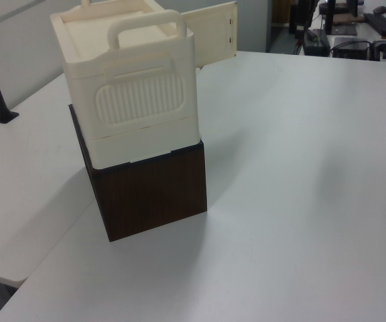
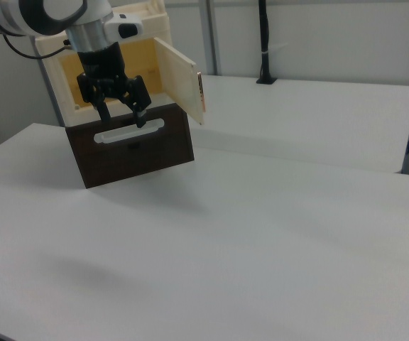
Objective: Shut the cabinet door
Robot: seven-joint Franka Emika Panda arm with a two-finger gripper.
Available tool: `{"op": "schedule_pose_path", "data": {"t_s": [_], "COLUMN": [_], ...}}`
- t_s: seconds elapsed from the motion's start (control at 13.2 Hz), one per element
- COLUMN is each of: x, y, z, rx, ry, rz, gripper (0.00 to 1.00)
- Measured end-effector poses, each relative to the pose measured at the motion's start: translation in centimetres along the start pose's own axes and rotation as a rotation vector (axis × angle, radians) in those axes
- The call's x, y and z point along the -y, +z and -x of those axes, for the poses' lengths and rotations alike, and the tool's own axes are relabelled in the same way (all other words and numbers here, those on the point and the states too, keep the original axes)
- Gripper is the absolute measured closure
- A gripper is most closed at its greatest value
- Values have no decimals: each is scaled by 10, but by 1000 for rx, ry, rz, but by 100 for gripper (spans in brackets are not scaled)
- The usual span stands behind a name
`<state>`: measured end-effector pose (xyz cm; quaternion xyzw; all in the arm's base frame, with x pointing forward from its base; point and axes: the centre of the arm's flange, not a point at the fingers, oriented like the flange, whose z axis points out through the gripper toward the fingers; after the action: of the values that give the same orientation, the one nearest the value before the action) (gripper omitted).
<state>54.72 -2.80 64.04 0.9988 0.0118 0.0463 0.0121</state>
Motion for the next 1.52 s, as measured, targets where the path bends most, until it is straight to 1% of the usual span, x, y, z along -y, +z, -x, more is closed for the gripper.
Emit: {"op": "schedule_pose_path", "data": {"t_s": [0.99,1.14,1.21,1.29,1.36,1.52], "x": [0,0,0,0,0,0], "y": [2,6,7,6,4,-2], "z": [-1,-3,-5,-8,-11,-18], "rx": [4,8,0,-17,-48,-119], "ry": [-7,-18,-21,-21,-15,43], "rz": [0,0,0,2,-2,-33], "gripper": [0,3,6,16,31,55]}}
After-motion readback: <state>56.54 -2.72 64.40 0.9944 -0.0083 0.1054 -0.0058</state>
